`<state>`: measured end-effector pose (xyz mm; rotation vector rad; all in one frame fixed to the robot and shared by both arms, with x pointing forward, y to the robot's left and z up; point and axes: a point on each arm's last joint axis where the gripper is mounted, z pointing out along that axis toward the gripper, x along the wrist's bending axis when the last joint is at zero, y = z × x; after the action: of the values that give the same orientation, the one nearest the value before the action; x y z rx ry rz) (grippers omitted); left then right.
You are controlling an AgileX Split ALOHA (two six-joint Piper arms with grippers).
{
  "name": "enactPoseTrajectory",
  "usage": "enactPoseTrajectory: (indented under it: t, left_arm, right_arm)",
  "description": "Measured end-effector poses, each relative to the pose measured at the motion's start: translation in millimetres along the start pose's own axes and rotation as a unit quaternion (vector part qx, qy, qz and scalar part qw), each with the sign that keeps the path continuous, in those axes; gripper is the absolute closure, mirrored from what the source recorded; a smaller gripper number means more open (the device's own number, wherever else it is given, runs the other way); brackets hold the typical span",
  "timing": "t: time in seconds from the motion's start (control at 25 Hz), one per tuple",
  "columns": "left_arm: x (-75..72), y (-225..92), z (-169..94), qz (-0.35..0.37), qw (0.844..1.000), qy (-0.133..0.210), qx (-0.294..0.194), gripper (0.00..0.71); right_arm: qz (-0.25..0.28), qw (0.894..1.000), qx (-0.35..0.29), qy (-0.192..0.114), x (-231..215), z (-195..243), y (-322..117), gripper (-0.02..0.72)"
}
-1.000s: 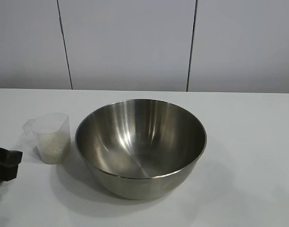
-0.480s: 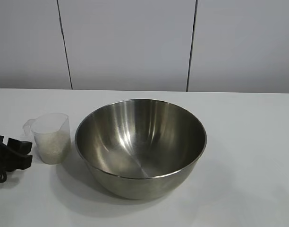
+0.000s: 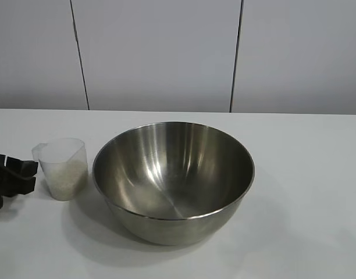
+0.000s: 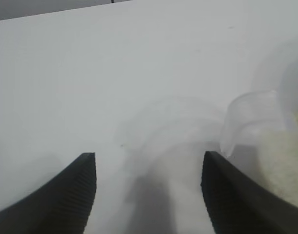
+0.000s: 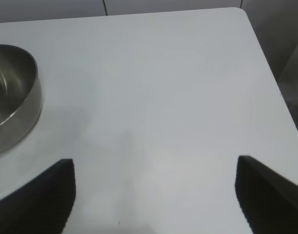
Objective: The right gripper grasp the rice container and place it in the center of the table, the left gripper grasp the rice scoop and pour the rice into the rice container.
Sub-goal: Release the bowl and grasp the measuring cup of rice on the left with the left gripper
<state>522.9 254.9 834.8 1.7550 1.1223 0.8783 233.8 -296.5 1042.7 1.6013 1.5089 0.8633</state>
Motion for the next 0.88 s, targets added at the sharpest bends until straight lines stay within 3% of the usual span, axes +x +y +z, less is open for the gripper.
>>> enactPoseTrajectory:
  t: [0.72,0.8,0.88]
  left_arm:
    - [5.4,17,17,0.015,0.999,-0.006,-0.041,0.262]
    - [5.6,18,18,0.013,0.999,-0.007,-0.042,0.324]
    - [5.4,17,18,0.013,0.999,-0.007,-0.041,0.461]
  right_arm:
    - [0.0,1.0,0.0,0.0,0,0,0,0.093]
    - [0.0,1.0,0.0,0.0,0,0,0,0.093]
    - [0.0,1.0,0.0,0.0,0,0,0,0.093]
